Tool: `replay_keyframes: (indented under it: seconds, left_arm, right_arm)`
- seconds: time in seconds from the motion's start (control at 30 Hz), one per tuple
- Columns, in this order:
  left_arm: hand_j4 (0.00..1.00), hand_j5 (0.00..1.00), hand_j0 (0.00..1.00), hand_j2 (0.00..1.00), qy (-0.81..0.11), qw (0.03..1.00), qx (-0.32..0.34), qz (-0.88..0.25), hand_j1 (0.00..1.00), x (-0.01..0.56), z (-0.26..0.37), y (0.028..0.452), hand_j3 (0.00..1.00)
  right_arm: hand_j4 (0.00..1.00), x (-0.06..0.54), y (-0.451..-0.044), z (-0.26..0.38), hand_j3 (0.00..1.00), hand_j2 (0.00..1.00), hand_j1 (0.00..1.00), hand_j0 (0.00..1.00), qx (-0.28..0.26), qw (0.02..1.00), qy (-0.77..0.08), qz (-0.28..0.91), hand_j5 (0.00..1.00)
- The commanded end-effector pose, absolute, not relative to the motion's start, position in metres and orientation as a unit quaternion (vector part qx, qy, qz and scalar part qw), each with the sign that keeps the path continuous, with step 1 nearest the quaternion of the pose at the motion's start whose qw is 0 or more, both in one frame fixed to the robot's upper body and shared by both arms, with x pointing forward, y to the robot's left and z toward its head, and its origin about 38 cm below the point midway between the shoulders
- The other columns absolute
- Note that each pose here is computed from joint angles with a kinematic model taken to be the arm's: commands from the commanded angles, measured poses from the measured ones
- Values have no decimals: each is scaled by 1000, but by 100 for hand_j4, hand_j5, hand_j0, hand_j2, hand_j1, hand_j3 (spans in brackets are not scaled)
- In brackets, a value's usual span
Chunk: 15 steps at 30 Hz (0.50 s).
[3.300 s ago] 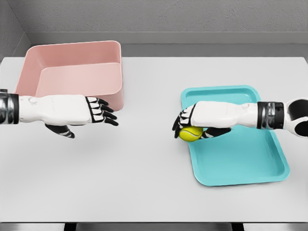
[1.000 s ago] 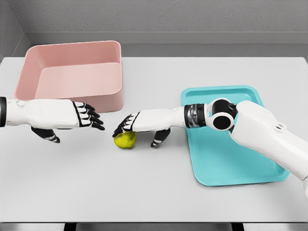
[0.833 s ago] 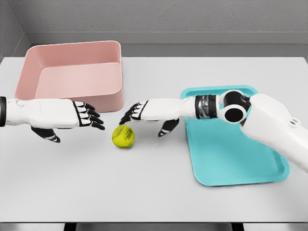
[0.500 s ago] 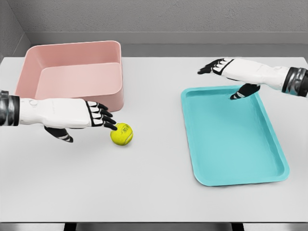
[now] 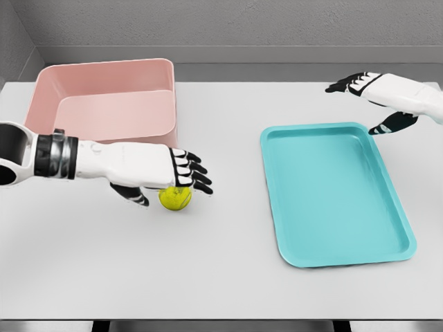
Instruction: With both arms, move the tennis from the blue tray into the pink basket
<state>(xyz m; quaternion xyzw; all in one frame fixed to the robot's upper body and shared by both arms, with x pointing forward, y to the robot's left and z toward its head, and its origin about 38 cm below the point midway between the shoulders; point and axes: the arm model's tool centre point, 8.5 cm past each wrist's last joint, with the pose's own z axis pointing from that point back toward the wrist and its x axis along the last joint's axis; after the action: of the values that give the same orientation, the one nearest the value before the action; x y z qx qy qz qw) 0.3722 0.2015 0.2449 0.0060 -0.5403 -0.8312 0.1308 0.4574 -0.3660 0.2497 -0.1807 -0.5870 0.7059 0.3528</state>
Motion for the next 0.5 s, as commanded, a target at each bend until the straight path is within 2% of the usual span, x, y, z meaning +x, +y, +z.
replay_keyframes:
  seconds: [0.0,0.2,0.47]
  left_arm:
    - [100,100,100,100,-541,132,-7,-830,100,371,240,195,100]
    - [100,100,100,100,-565,158,-35,-809,100,378,241,195,100]
    - [100,100,100,100,-545,176,-16,-820,100,393,226,195,100]
  right_arm:
    - [100,458,-368,251,100,100,100,100,-181,356,-588,703,100]
    - [100,455,-367,243,100,100,100,100,-174,360,-583,707,100]
    - [100,455,-358,232,100,100,100,100,-160,360,-584,709,100]
